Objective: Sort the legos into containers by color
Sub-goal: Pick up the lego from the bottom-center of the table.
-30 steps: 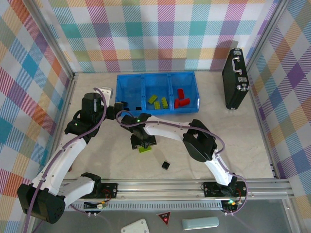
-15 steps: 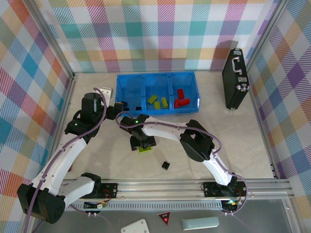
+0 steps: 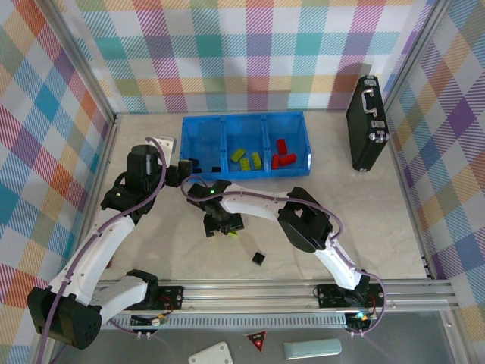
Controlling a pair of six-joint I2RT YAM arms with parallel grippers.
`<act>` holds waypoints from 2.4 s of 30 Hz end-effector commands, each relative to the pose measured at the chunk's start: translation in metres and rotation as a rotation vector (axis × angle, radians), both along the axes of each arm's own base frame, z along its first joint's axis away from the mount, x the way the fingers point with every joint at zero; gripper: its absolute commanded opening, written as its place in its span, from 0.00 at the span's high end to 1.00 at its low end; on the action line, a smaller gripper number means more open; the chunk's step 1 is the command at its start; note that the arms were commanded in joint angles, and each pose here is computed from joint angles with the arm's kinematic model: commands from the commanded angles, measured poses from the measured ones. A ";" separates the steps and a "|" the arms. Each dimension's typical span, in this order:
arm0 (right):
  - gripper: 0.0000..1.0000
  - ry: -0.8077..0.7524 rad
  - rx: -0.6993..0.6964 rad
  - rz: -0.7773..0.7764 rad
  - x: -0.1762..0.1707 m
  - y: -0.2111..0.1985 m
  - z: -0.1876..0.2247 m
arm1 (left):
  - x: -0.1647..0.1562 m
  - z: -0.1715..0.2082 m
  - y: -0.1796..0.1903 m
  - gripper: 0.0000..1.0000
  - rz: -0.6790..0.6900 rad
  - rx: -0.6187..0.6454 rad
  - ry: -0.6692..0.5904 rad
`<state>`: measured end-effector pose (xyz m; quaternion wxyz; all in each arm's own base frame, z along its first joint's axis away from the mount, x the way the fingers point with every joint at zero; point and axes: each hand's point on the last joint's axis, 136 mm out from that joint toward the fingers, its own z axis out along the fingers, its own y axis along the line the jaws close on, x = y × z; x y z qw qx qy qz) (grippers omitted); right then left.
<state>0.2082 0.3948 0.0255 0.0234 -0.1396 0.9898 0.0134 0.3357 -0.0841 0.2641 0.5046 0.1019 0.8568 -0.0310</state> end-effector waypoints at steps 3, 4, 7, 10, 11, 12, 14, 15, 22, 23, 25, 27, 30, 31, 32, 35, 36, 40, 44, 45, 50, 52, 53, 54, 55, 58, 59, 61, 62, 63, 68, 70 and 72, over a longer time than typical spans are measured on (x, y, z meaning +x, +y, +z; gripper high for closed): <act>0.30 0.035 -0.044 0.010 -0.009 -0.006 -0.012 | 0.000 0.019 -0.004 0.19 -0.023 -0.028 -0.044; 0.32 0.036 -0.041 0.010 -0.010 -0.005 -0.013 | 0.000 0.020 -0.004 0.19 -0.022 -0.028 -0.046; 0.38 0.038 -0.039 0.009 -0.010 -0.006 -0.013 | 0.000 0.020 -0.004 0.19 -0.022 -0.028 -0.045; 0.43 0.037 -0.035 0.011 -0.010 -0.005 -0.012 | 0.000 0.020 -0.004 0.19 -0.024 -0.028 -0.044; 0.45 0.037 -0.031 0.010 -0.010 -0.005 -0.011 | 0.000 0.019 -0.004 0.19 -0.023 -0.028 -0.043; 0.46 0.036 -0.028 0.010 -0.010 -0.004 -0.011 | 0.000 0.020 -0.004 0.19 -0.023 -0.028 -0.043; 0.49 0.035 -0.025 0.010 -0.010 -0.004 -0.010 | 0.000 0.019 -0.004 0.19 -0.022 -0.027 -0.042; 0.50 0.035 -0.025 0.011 -0.010 -0.004 -0.010 | 0.000 0.020 -0.003 0.19 -0.020 -0.027 -0.044; 0.61 0.025 -0.013 0.012 -0.009 -0.003 -0.005 | 0.000 0.020 -0.004 0.19 -0.024 -0.029 -0.043; 0.62 0.024 -0.010 0.012 -0.009 -0.003 -0.004 | 0.000 0.020 -0.004 0.19 -0.024 -0.029 -0.044; 0.66 0.020 -0.009 0.014 -0.009 -0.003 -0.003 | 0.000 0.020 -0.004 0.19 -0.024 -0.029 -0.043; 0.69 0.014 -0.006 0.016 -0.008 -0.003 0.000 | 0.000 0.020 -0.004 0.19 -0.024 -0.028 -0.042; 0.73 0.006 -0.004 0.019 -0.007 -0.004 0.003 | 0.000 0.020 -0.004 0.19 -0.023 -0.028 -0.044; 0.74 0.003 -0.005 0.021 -0.007 -0.004 0.003 | 0.000 0.020 -0.004 0.19 -0.025 -0.029 -0.043; 0.75 0.000 -0.005 0.020 -0.006 -0.005 0.004 | 0.000 0.019 -0.004 0.19 -0.025 -0.029 -0.042; 0.78 -0.008 -0.002 0.024 -0.006 -0.005 0.007 | 0.000 0.020 -0.004 0.19 -0.026 -0.029 -0.043; 0.79 -0.009 -0.003 0.026 -0.006 -0.006 0.009 | 0.000 0.020 -0.004 0.19 -0.024 -0.029 -0.043; 0.81 -0.023 0.009 0.030 -0.003 -0.005 0.015 | 0.000 0.020 -0.004 0.19 -0.024 -0.028 -0.042; 0.82 -0.037 0.016 0.031 0.000 -0.005 0.022 | 0.000 0.019 -0.004 0.19 -0.024 -0.025 -0.040; 0.82 -0.040 0.020 0.029 0.002 -0.006 0.025 | 0.000 0.019 -0.004 0.19 -0.024 -0.026 -0.040; 0.82 -0.062 0.048 0.026 0.013 -0.009 0.040 | 0.001 0.018 -0.004 0.19 -0.024 -0.025 -0.037; 0.82 -0.075 0.052 0.023 0.020 -0.013 0.046 | 0.001 0.018 -0.004 0.19 -0.023 -0.024 -0.037; 0.82 -0.079 0.055 0.018 0.024 -0.015 0.049 | 0.001 0.018 -0.004 0.19 -0.024 -0.024 -0.039; 0.82 -0.082 0.060 0.016 0.028 -0.017 0.051 | 0.001 0.019 -0.004 0.19 -0.024 -0.024 -0.039; 0.82 -0.084 0.066 0.015 0.031 -0.019 0.054 | 0.001 0.018 -0.004 0.19 -0.024 -0.023 -0.037; 0.82 -0.100 0.081 0.010 0.044 -0.024 0.062 | 0.001 0.018 -0.004 0.19 -0.024 -0.023 -0.037; 0.82 -0.108 0.083 0.010 0.048 -0.026 0.065 | 0.001 0.018 -0.004 0.19 -0.023 -0.022 -0.036; 0.82 -0.126 0.092 0.004 0.060 -0.031 0.073 | 0.001 0.018 -0.004 0.19 -0.022 -0.022 -0.037; 0.82 -0.131 0.099 0.002 0.065 -0.032 0.076 | 0.002 0.017 -0.004 0.19 -0.022 -0.021 -0.035; 0.82 -0.135 0.109 -0.001 0.070 -0.034 0.079 | 0.002 0.017 -0.004 0.19 -0.023 -0.022 -0.034; 0.82 -0.177 0.172 -0.029 0.108 -0.042 0.098 | 0.002 0.015 -0.005 0.19 -0.024 -0.021 -0.029; 0.82 -0.203 0.194 -0.039 0.125 -0.045 0.104 | 0.002 0.015 -0.005 0.19 -0.025 -0.023 -0.029; 0.83 -0.225 0.213 -0.050 0.141 -0.048 0.113 | 0.002 0.015 -0.006 0.19 -0.029 -0.025 -0.029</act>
